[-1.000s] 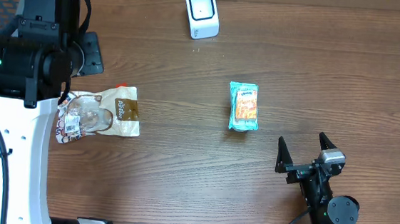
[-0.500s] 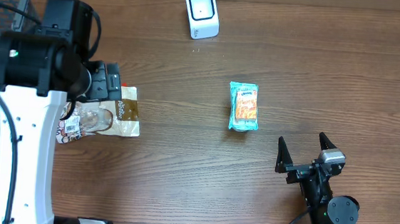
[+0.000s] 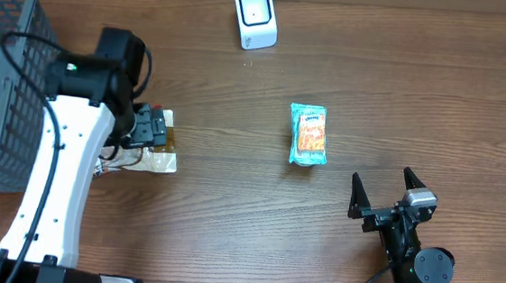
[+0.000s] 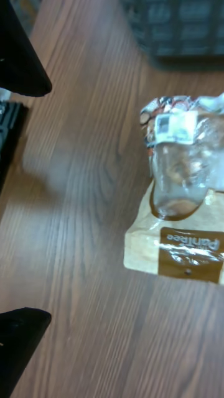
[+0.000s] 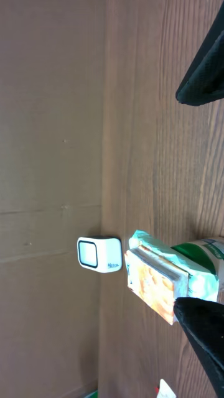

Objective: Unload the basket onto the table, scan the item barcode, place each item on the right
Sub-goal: 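Lower the brown bag onto the table left of the teal packet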

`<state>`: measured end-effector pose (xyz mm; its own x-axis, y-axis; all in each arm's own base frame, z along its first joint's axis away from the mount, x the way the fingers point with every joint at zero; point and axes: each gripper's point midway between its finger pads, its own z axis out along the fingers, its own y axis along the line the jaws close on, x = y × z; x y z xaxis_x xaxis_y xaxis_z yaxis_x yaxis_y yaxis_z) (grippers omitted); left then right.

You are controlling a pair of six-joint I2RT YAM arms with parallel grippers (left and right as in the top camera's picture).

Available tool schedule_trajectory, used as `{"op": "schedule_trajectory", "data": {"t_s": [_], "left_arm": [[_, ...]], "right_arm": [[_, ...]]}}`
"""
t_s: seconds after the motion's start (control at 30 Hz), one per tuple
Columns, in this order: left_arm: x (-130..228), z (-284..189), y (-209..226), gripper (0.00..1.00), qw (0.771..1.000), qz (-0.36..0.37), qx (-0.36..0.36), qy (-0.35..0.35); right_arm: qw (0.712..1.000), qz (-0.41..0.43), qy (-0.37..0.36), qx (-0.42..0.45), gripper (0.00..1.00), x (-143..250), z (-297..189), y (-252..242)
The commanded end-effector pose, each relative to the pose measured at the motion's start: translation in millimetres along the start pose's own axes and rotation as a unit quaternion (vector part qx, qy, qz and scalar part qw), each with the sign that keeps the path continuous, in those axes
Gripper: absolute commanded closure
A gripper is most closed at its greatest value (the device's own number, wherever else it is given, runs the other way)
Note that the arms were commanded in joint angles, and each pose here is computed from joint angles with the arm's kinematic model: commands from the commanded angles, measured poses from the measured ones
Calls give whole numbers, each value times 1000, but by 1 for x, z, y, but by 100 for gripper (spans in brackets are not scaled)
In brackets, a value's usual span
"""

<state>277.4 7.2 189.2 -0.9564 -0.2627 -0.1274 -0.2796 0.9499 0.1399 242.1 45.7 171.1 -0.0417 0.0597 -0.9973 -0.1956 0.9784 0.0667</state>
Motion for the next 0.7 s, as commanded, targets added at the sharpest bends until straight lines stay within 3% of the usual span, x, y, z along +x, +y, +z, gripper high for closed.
{"op": "schedule_trajectory", "data": {"t_s": [0.0, 0.07, 0.17, 0.33, 0.43, 0.67], "left_arm": [[9, 38, 0, 1, 999, -33, -16, 22], [12, 54, -2, 5, 999, -37, -17, 23], [11, 78, -7, 20, 999, -39, -13, 14], [7, 113, -13, 53, 999, -44, -7, -14], [3, 123, -9, 80, 998, -49, -19, -33], [0, 130, 4, 86, 996, -51, -58, -54]], "right_arm": [[1000, -4, -3, -1, 0, 1, 0, 0], [1000, -4, -3, -1, 0, 1, 0, 0], [1000, -4, -3, -1, 0, 1, 0, 0], [1000, -4, -3, -1, 0, 1, 0, 0], [1000, -4, -3, -1, 0, 1, 0, 0], [1000, -4, -3, -1, 0, 1, 0, 0]]}}
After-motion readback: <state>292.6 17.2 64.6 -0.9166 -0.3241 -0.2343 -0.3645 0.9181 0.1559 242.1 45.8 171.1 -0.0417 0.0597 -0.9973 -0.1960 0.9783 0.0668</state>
